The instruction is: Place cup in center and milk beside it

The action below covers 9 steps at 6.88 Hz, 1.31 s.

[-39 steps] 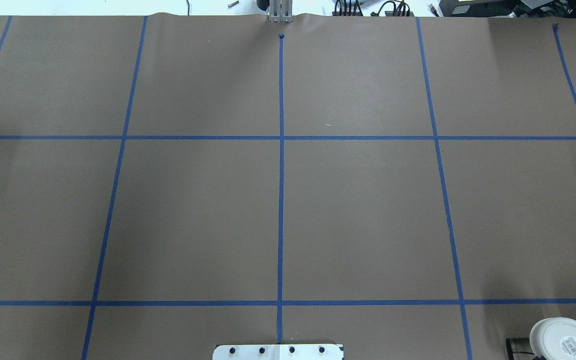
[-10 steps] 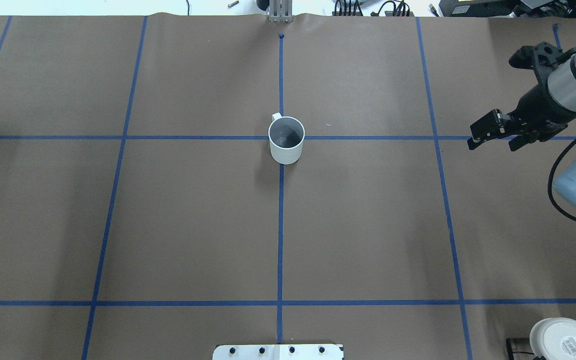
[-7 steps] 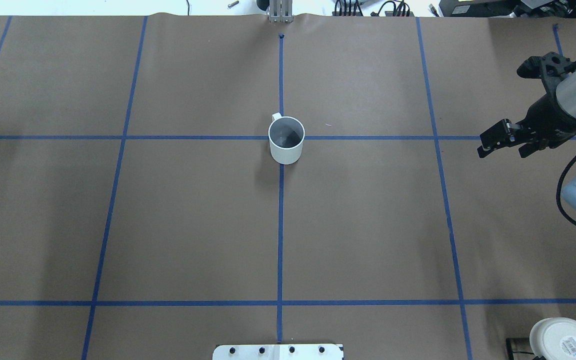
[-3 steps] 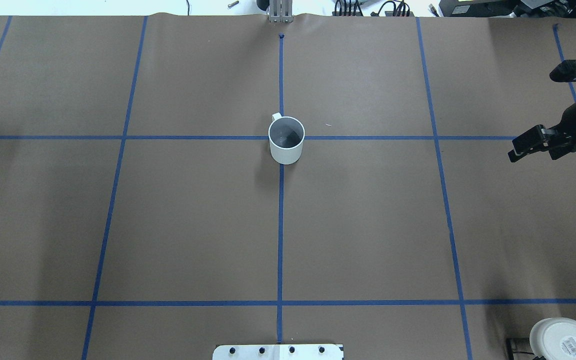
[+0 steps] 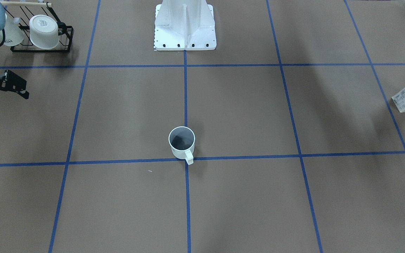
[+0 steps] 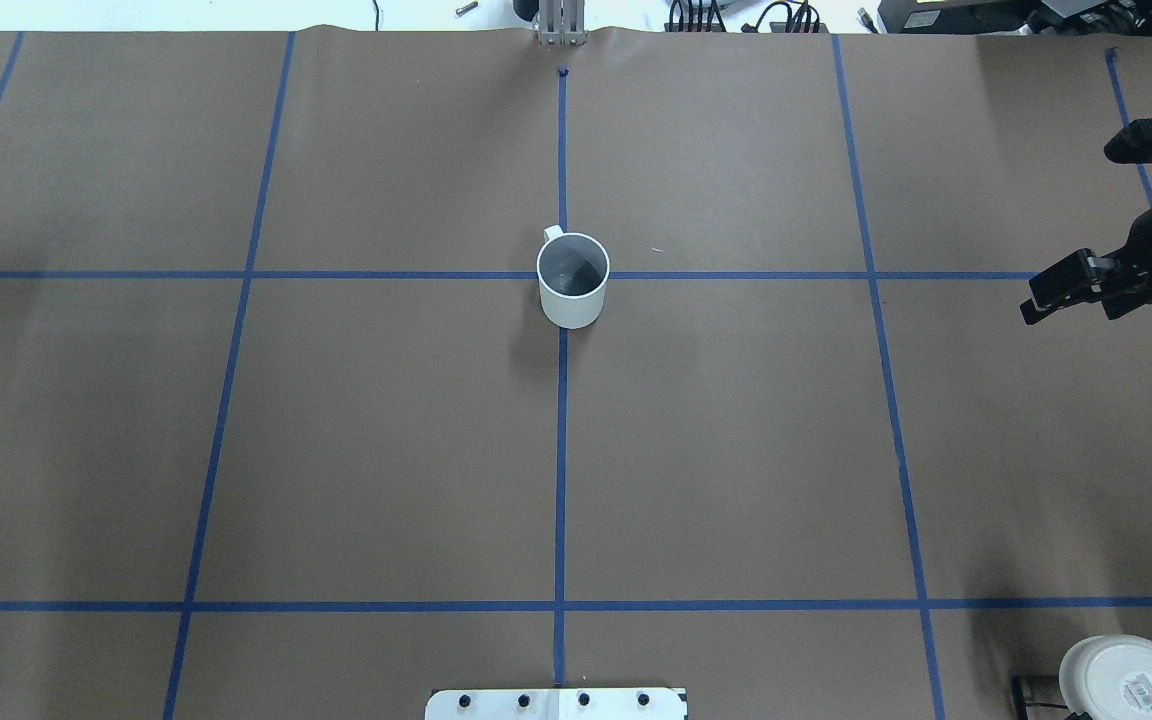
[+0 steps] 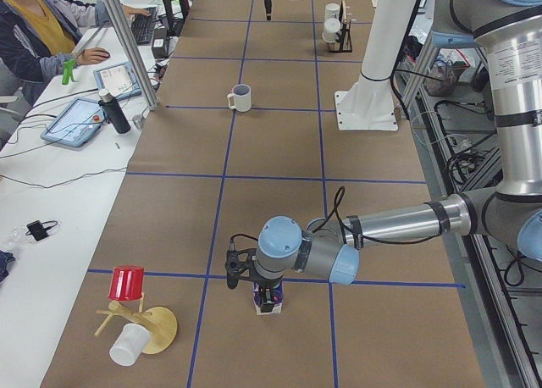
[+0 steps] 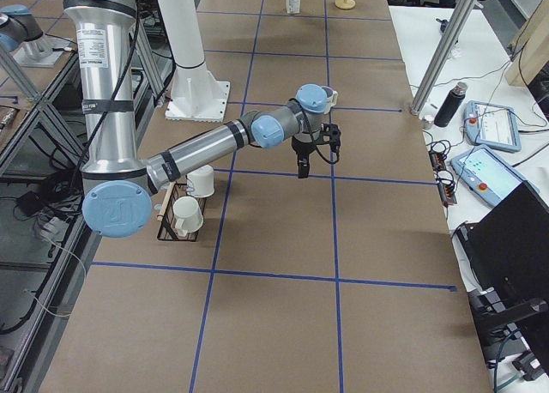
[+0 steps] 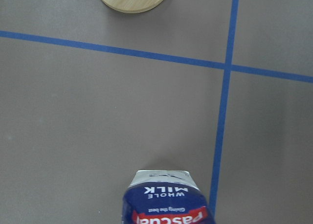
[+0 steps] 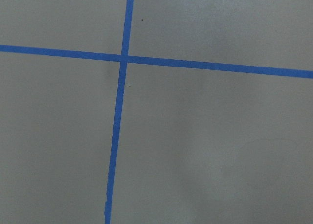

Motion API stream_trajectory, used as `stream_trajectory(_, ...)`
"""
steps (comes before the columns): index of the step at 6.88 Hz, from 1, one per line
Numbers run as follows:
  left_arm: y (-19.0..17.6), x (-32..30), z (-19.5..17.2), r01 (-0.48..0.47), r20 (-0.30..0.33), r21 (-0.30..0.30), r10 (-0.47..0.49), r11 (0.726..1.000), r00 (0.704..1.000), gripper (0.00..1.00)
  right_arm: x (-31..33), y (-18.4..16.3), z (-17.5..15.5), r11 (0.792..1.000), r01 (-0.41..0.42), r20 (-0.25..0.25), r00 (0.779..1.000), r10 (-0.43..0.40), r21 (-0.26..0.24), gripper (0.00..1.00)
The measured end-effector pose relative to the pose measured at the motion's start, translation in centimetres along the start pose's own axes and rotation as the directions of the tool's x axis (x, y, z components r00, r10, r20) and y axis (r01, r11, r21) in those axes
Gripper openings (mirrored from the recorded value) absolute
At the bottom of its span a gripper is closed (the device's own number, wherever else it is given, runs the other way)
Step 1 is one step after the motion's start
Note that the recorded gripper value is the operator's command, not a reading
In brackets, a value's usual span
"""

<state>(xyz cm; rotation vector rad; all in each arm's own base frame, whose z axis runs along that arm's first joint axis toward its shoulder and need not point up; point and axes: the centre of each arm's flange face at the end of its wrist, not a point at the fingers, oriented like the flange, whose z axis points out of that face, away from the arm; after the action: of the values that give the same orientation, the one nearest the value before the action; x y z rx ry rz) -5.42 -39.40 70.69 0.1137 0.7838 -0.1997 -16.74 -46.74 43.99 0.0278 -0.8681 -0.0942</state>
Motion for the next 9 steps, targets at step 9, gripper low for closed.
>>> stream_trajectory(9, -11.0, 27.7, -14.0, -0.074, -0.094, -0.024, 0.072, 0.997, 0.993, 0.00, 1.6, 0.7, -1.2, 0.999, -0.027, -0.002, 1.000, 0.027, 0.018, 1.00)
